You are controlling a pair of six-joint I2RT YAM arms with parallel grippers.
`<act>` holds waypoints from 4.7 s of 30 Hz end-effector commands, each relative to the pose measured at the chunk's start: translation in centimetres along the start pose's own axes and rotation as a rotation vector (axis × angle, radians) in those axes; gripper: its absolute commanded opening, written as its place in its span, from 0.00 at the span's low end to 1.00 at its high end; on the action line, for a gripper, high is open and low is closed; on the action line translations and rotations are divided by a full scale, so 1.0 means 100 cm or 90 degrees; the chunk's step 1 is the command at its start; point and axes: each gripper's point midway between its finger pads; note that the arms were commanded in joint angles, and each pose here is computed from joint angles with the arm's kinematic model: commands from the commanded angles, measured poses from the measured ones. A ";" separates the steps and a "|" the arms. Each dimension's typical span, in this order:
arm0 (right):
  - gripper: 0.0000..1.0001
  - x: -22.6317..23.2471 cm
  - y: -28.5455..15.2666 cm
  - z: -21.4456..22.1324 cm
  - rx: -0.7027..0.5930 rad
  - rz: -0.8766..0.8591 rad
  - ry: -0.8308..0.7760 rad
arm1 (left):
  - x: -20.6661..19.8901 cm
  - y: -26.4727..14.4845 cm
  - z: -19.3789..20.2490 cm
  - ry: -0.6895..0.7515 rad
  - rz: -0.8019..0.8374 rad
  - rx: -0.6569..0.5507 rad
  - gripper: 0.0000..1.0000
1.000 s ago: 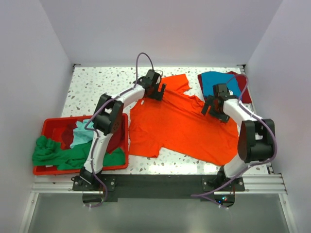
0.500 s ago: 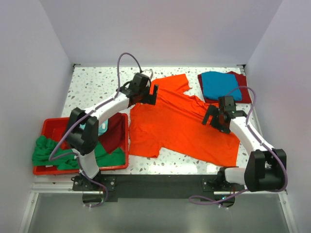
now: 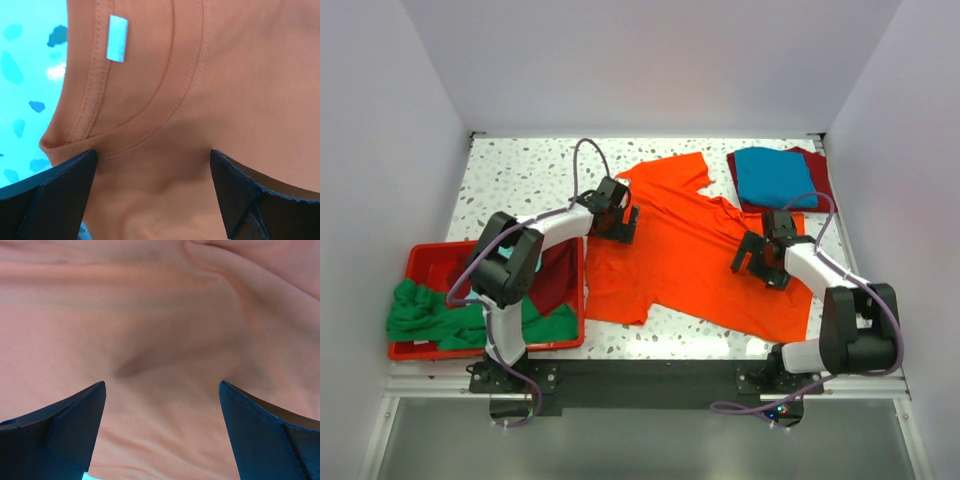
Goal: Fold and stack the t-shirts
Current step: Fold the tshirt
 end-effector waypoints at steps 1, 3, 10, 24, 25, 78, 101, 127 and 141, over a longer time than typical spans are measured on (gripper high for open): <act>0.99 0.003 0.010 -0.010 -0.012 0.010 0.015 | 0.004 0.015 -0.010 -0.022 0.005 -0.018 1.00; 0.99 0.001 0.013 -0.011 -0.011 0.020 0.013 | 0.003 0.018 -0.010 -0.015 0.010 -0.019 1.00; 0.99 -0.002 0.022 -0.023 -0.020 0.058 0.018 | 0.001 0.032 -0.023 -0.007 0.024 -0.023 1.00; 0.99 0.015 0.031 -0.073 -0.041 0.094 0.022 | 0.013 0.071 -0.083 0.035 0.015 -0.053 1.00; 0.99 0.014 0.031 -0.074 -0.035 0.100 0.022 | 0.013 0.072 -0.088 0.042 0.015 -0.058 1.00; 0.99 0.020 0.040 -0.083 -0.022 0.078 0.002 | -0.011 0.057 -0.097 0.005 0.104 -0.115 1.00; 0.99 0.066 0.008 -0.115 -0.019 -0.041 -0.023 | 0.023 -0.034 -0.064 -0.029 -0.095 -0.120 0.98; 0.99 0.047 -0.011 -0.088 -0.015 -0.038 -0.040 | -0.002 -0.063 0.021 -0.078 -0.067 -0.058 0.77; 0.99 0.037 -0.019 -0.073 -0.018 -0.040 -0.044 | 0.004 -0.052 0.048 -0.073 -0.085 -0.028 0.56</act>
Point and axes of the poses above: each gripper's point midway between its finger pads, its own y axis out along the fingers, its own x axis along the line the jaws close on, z = x × y, and after that the axes turned 5 degrees about y, right-handed
